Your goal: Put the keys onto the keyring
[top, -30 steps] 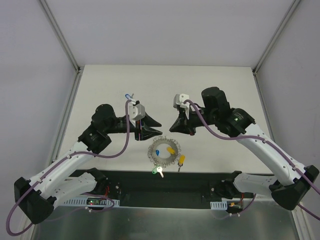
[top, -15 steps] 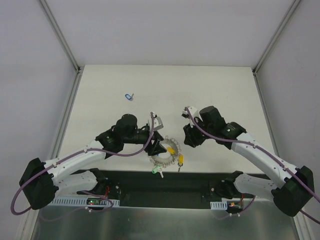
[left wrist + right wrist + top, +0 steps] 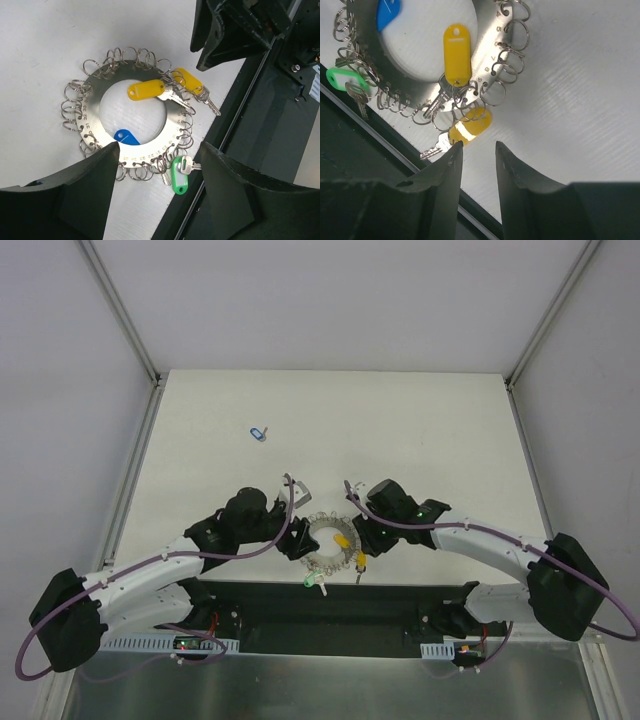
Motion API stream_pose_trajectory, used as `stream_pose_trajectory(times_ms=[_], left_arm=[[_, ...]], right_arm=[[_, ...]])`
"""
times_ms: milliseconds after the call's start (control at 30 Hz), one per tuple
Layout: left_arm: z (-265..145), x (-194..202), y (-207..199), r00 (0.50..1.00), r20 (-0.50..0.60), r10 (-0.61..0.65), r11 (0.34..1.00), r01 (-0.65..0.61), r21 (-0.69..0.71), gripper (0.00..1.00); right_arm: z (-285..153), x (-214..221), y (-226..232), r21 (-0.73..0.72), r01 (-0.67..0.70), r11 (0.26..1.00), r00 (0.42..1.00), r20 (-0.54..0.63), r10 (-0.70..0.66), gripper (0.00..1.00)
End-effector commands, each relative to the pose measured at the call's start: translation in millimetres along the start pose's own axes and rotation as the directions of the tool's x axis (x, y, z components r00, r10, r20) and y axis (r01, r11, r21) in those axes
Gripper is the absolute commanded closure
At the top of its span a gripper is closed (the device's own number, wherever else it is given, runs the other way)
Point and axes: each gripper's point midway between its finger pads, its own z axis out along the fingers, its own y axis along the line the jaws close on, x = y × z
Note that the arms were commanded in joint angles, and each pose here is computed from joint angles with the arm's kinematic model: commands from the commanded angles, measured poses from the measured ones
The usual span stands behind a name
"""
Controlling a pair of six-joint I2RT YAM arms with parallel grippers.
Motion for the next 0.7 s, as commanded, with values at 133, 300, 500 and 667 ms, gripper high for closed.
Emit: stream_pose_trajectory(times_ms=[133, 300, 500, 667], left_arm=[[-8, 2, -1, 0.999, 0.022, -0.041, 0.999, 0.041, -0.017, 0.35], [-10, 8, -2, 0.999, 0.008, -0.042, 0.999, 0.042, -0.018, 0.35], [-9, 11, -1, 0.999, -0.002, -0.043, 0.999, 0.043, -0.017, 0.34], [-8, 10, -1, 0.999, -0.008, -0.049, 0.999, 0.048, -0.018, 0.34]], right_arm=[[22, -8, 25, -0.045, -0.010, 0.999, 1.000, -0.005, 0.010, 0.65], [26, -2, 27, -0.032, -0.027, 0.999, 0.999, -0.030, 0.026, 0.66], [23, 8, 28, -0.027, -0.039, 0.999, 0.998, -0.059, 0.038, 0.66], [25, 20, 28, -0.026, -0.043, 0.999, 0.995, -0.092, 0.040, 0.69]])
